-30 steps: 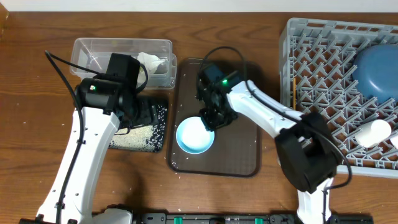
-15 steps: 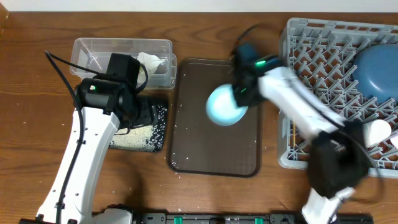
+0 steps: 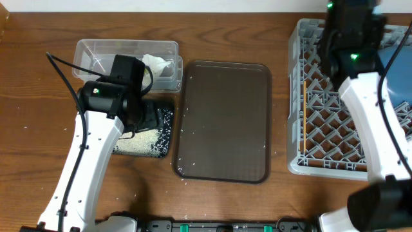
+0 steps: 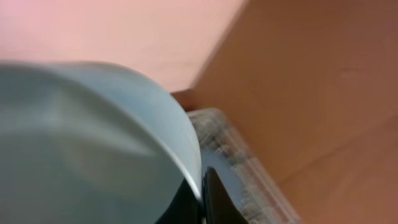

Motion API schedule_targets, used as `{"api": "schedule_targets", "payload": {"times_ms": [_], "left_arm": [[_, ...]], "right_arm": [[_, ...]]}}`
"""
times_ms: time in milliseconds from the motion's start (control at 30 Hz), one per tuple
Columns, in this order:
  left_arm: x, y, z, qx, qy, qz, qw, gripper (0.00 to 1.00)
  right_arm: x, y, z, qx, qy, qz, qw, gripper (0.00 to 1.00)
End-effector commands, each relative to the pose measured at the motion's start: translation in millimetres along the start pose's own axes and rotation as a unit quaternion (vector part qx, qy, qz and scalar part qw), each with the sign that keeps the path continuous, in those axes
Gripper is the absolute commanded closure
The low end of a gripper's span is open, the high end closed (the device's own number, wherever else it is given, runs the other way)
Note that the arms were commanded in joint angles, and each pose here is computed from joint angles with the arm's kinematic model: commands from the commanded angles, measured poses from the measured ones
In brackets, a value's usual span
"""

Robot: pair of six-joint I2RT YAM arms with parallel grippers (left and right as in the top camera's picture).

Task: Sort waste into correct bins and load items into the dishwasher rack
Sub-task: 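Reach the right gripper to the light-blue bowl and grasp its rim, then carry the bowl into the dish rack and release it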

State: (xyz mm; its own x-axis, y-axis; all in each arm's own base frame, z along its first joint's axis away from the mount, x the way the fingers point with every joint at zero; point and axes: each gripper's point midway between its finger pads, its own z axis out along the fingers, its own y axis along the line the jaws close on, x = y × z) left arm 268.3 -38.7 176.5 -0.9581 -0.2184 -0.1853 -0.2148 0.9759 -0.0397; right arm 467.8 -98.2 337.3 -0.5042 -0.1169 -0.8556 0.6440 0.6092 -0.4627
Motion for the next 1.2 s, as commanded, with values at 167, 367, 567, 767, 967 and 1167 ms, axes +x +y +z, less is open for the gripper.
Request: {"api": "schedule_targets", "payload": {"times_ms": [167, 367, 567, 767, 967, 1167], "left_arm": [[1.2, 2.8, 2.1, -0.006, 0.005, -0.003, 1.0, 0.16], [0.0, 2.2, 2.1, -0.005, 0.002, -0.005, 1.0, 0.16], [0.0, 1.9, 2.1, -0.004, 0.003, -0.011, 1.0, 0.16], [0.0, 1.9, 2.1, -0.004, 0.003, -0.012, 1.0, 0.16], [0.1, 1.9, 2.1, -0.004, 0.003, -0.012, 1.0, 0.16], [0.2, 2.0, 2.2, -0.004, 0.003, -0.012, 1.0, 0.16]], "right_arm": [[47.0, -27.6, 84.8, 0.171, 0.073, -0.168, 0.968, 0.99], [99.6, 3.5, 124.8, 0.171, 0.116, -0.234, 0.95, 0.99], [128.5, 36.6, 122.4, 0.145, 0.13, -0.239, 0.951, 0.99], [151.2, 59.2, 103.3, 0.115, 0.145, -0.231, 0.955, 0.99], [170.3, 71.7, 78.8, 0.1, 0.166, -0.238, 0.952, 0.9], [189.8, 82.0, 54.9, 0.065, 0.196, -0.205, 0.957, 0.74]]}}
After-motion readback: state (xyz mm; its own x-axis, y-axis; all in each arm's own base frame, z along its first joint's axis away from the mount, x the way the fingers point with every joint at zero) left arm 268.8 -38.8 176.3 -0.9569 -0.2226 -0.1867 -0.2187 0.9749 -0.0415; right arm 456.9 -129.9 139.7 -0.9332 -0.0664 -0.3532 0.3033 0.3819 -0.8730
